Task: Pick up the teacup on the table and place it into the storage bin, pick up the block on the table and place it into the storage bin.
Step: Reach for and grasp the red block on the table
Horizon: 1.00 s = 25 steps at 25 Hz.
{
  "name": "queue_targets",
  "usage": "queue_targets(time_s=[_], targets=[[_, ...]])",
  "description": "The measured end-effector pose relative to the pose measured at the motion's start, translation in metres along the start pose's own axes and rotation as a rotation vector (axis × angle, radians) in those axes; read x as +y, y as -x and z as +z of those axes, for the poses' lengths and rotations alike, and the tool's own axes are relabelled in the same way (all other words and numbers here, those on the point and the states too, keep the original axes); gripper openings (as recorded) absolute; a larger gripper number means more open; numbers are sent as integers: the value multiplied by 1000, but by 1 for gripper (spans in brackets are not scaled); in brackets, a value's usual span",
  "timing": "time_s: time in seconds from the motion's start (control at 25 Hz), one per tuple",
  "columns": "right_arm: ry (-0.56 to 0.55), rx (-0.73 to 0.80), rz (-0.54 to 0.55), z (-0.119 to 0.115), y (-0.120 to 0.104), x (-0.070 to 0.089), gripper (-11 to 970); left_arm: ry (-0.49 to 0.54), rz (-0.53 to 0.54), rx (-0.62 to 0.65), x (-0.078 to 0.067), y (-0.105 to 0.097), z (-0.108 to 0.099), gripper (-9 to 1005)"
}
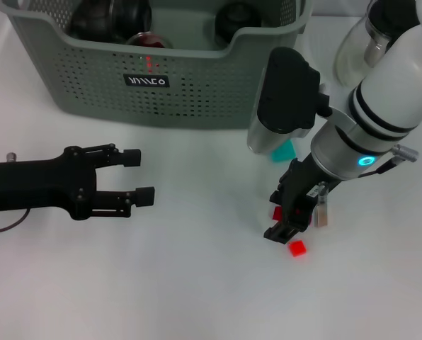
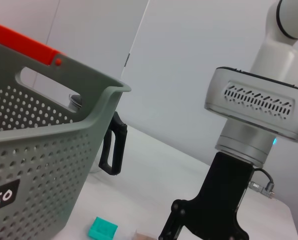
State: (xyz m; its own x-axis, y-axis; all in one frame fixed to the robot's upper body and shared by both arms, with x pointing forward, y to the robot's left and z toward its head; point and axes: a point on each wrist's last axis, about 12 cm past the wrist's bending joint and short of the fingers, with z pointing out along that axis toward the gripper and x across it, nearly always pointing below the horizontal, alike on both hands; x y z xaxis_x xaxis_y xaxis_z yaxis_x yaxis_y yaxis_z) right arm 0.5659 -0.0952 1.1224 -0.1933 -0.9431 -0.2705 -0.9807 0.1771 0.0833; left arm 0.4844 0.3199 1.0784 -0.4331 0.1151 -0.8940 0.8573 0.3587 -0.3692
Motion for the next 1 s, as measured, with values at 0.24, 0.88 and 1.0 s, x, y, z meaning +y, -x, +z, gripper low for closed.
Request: queue_targets(time_s=[0.24,0.88,1.0], targets=[[24,-14,37,7,-1,-3,682,4,-2,3,0,-1,1,861],[30,5,68,3,-3,-6,682,13,-17,4,0,-4,2,861],[40,11,77,1,-5,-6,683,16,-18,4,1,-5,2,861]])
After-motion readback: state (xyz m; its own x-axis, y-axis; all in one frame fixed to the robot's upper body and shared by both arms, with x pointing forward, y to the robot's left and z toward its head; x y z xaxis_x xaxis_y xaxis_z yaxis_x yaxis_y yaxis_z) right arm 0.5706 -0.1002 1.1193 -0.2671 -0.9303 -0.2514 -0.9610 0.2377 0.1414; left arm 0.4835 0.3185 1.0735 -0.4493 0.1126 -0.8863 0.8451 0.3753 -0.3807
